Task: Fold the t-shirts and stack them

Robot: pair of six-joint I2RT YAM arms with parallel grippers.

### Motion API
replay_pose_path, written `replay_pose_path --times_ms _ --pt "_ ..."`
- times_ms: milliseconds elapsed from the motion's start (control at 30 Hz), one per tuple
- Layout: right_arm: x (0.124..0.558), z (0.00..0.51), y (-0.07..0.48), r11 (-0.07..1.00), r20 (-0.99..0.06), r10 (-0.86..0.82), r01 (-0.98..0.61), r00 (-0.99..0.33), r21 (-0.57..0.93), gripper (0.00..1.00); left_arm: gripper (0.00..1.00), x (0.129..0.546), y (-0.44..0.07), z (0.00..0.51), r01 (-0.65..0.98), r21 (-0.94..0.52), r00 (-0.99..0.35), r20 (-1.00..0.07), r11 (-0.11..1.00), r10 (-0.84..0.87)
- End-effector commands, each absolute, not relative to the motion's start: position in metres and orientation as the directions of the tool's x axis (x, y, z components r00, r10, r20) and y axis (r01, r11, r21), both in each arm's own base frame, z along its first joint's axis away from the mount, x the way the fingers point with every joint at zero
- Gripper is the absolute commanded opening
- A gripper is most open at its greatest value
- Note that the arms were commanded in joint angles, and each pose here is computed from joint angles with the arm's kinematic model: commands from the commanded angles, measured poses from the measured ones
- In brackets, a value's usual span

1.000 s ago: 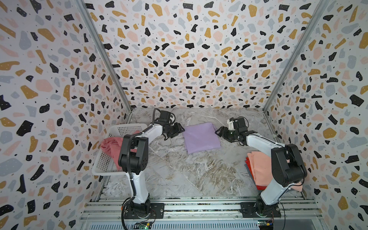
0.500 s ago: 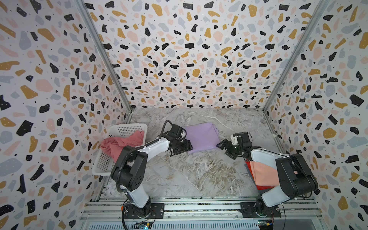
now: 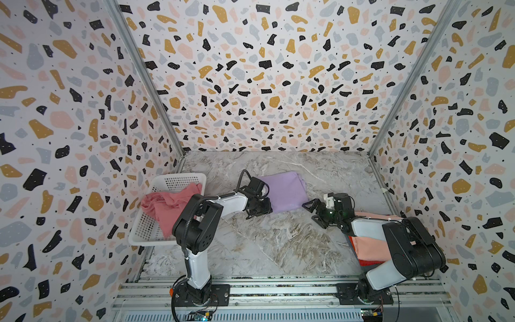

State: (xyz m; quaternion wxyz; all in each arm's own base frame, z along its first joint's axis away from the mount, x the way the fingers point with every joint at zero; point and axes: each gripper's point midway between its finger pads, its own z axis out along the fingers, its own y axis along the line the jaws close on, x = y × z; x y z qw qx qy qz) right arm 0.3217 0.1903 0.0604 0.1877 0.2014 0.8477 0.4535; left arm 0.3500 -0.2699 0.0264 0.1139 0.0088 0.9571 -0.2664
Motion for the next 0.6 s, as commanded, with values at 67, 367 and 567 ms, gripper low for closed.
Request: replay_pose_path --times_ms 67,367,567 --pt "0.333 0.066 0.194 0.447 -0.118 0.557 0.177 -0.822 0.877 0.99 0.08 0.356 -0.321 0.06 0.151 -0.598 -0.969 -0.245 0.787 0.0" --pt "0.371 0.07 0.197 0.388 -0.09 0.626 0.209 -0.775 0.898 0.99 0.05 0.335 -0.377 0.106 0.186 -0.725 -0.977 -0.21 0.664 0.045" --pt "0.389 0.063 0.213 0.334 -0.002 0.626 0.266 -0.78 0.904 1.0 0.05 0.309 -0.381 0.106 0.194 -0.752 -0.98 -0.178 0.63 0.089"
